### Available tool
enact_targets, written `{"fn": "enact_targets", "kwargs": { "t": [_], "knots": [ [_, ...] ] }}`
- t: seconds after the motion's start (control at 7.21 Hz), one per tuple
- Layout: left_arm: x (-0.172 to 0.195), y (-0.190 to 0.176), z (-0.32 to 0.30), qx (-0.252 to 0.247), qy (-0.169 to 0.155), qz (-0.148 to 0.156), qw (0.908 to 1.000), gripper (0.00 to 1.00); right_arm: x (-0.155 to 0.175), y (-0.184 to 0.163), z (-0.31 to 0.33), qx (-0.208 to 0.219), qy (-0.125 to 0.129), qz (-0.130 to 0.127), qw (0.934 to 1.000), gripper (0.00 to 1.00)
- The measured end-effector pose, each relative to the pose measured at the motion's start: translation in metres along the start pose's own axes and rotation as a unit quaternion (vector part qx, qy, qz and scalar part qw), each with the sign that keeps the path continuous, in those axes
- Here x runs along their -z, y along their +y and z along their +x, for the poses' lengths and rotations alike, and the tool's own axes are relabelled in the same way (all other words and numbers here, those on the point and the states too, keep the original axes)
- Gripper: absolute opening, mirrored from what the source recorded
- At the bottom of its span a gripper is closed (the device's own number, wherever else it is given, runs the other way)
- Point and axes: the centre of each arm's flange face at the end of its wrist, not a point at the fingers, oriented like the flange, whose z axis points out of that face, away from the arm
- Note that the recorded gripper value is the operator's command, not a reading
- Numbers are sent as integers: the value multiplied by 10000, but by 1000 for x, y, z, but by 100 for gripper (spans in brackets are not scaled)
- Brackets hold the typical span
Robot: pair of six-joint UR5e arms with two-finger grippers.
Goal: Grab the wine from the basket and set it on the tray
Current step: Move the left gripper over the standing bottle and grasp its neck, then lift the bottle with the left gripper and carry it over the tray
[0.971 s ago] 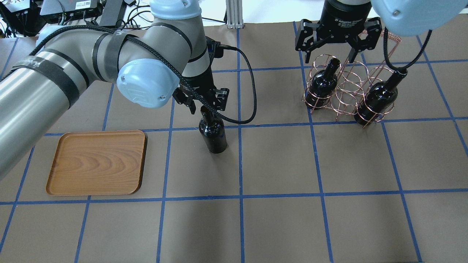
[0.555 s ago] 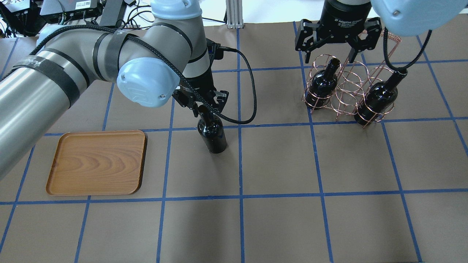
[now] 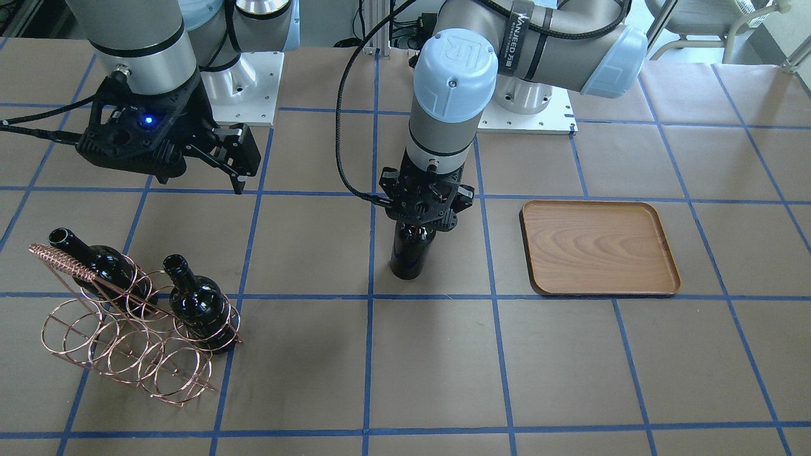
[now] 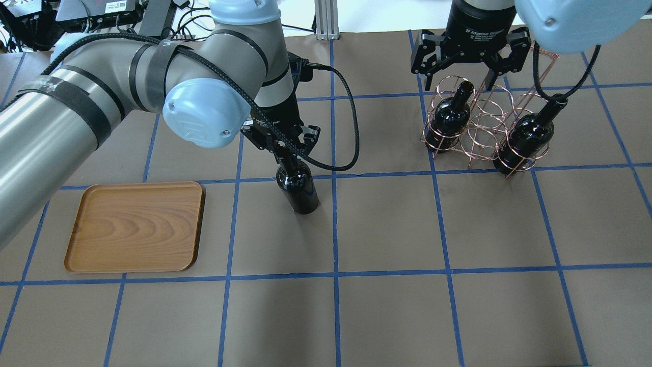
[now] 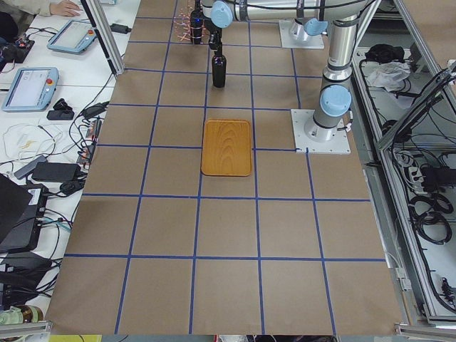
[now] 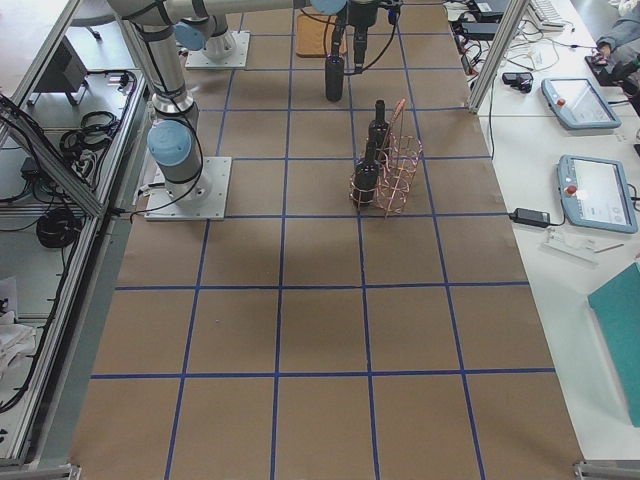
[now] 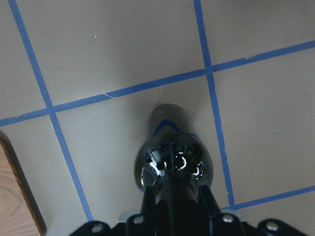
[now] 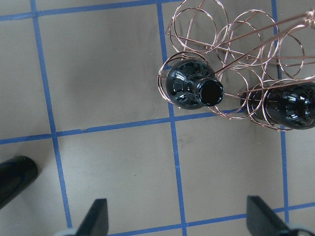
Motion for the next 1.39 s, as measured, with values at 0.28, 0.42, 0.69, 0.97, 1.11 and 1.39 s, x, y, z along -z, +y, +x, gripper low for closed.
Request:
{"fn": "enact_targets", "kwargs": {
  "t": [0.28,0.42,0.69,0.97,1.11,1.39],
  "knots": [
    [5,0,0,1,40,41,10000,0,0,0,0,-1,-2,10,10000,100],
    [13,1,-4,23,28,122,9999,0,-1,0,0,-1,-2,11,10000,100],
    [45,-6,-42,127,-87,260,9995,0,-1,0,0,-1,-3,13,10000,100],
    [86,-7,-122,224,-361,364,9984,0,-1,0,0,-1,-2,10,10000,100],
    [97,-1,-165,266,-439,381,9980,0,-1,0,0,-1,-2,9,10000,100],
    [99,20,-251,272,-433,217,9985,0,-1,0,0,-2,-4,18,10000,100]
  ]
}}
